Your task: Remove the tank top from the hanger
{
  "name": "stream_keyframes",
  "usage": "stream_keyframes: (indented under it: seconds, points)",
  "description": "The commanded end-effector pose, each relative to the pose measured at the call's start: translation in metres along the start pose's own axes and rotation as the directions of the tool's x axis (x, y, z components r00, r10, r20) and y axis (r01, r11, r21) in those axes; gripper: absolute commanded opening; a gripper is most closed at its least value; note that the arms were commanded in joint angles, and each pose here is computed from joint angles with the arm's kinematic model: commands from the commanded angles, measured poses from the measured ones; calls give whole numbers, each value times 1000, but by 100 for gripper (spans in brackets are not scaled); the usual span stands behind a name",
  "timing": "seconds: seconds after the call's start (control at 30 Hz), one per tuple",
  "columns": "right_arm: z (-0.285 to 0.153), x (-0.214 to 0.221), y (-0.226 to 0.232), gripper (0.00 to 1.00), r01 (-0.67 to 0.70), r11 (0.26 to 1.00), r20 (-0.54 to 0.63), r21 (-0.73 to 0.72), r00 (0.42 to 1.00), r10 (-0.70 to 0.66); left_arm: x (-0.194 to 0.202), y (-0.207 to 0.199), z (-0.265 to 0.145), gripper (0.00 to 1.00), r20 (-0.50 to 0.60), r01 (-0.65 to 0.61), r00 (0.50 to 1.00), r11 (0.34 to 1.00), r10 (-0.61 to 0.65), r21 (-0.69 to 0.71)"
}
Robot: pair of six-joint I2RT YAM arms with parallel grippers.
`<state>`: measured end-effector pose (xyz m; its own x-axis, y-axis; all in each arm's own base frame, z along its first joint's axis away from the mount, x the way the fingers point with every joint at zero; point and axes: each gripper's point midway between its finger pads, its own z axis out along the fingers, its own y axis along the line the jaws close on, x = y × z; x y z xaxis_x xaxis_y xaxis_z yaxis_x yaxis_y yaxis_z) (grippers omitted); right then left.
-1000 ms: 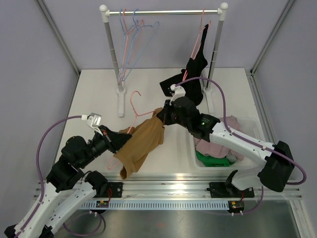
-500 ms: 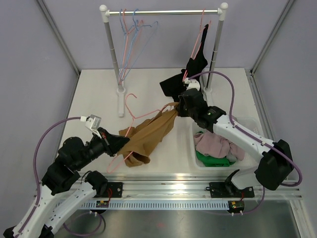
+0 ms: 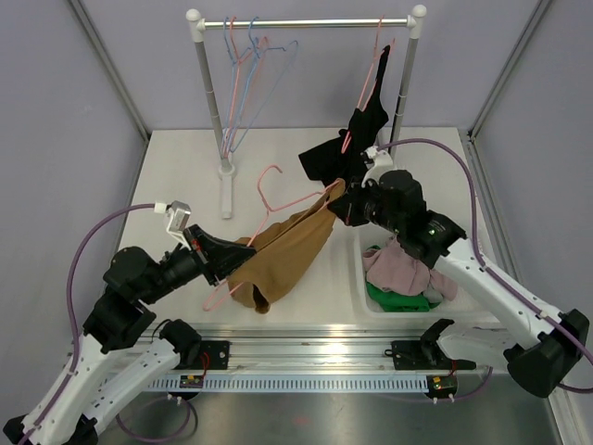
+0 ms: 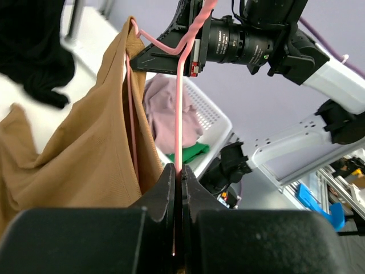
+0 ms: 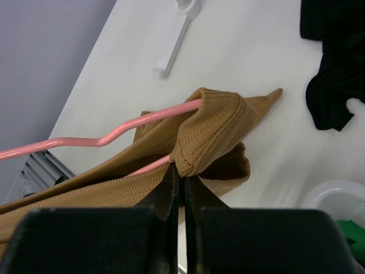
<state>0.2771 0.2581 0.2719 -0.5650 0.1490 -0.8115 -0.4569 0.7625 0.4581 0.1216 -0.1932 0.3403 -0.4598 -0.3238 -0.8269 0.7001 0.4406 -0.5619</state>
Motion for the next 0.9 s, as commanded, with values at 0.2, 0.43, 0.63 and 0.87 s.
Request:
stream_keyframes:
  seconds: [0.2, 0.43, 0.63, 0.87]
  points:
    - [-40, -37, -81, 0, -6, 913, 127, 409, 991, -50, -34, -3, -7, 0, 62, -93, 993, 993, 98, -76]
    - [-13, -25, -105, 0, 18, 882, 49, 470, 998, -46, 10, -10, -26, 0, -74, -71, 995, 997, 72, 12]
    - [14, -1, -77, 0, -29, 957, -9, 288, 999, 33, -2, -6, -39, 0, -37, -106, 994, 992, 103, -65]
    - [-36, 21, 38, 0, -116, 930, -86, -347, 992, 92, -66, -36, -15, 0, 253, -181, 954, 982, 160, 61]
